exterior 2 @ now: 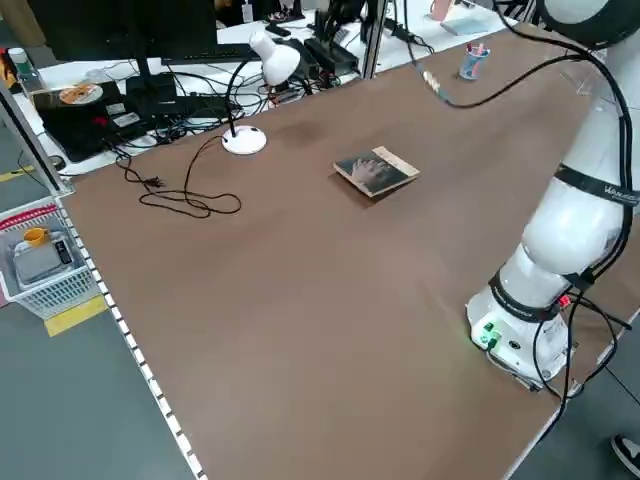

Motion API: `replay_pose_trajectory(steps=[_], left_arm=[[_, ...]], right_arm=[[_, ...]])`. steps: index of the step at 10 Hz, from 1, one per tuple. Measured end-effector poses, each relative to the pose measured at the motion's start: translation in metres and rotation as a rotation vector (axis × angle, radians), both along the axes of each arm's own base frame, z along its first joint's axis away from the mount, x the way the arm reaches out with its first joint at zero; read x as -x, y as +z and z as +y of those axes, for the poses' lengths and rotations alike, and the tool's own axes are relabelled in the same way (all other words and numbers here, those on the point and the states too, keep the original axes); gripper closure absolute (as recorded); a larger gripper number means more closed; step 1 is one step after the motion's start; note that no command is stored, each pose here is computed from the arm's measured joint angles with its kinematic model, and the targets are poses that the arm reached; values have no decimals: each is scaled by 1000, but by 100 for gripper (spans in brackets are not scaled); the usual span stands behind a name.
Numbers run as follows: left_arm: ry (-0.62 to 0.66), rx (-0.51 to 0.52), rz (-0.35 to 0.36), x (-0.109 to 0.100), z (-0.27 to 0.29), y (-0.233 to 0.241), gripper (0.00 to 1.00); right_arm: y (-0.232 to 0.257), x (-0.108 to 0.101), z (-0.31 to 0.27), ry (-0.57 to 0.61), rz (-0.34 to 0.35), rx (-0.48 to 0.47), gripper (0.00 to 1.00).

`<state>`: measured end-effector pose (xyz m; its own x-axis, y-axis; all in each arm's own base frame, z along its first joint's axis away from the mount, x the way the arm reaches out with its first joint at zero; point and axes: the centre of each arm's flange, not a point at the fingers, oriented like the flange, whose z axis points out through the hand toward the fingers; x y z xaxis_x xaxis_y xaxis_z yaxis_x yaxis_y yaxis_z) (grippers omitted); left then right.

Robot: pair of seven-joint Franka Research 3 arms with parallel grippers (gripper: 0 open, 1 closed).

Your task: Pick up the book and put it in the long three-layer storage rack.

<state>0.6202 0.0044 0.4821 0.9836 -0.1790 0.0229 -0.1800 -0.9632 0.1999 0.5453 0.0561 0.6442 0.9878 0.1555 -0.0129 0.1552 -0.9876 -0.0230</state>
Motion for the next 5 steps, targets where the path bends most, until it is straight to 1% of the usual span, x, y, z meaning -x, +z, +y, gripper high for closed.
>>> replay_pose_trajectory(steps=[2,5], left_arm=[[5,25,50,10,15,-44,0],[4,32,120,31,31,-93,1]], right_arm=[[0,0,-1,-3,0,1,0],[0,-1,-1,-6,-5,0,0]])
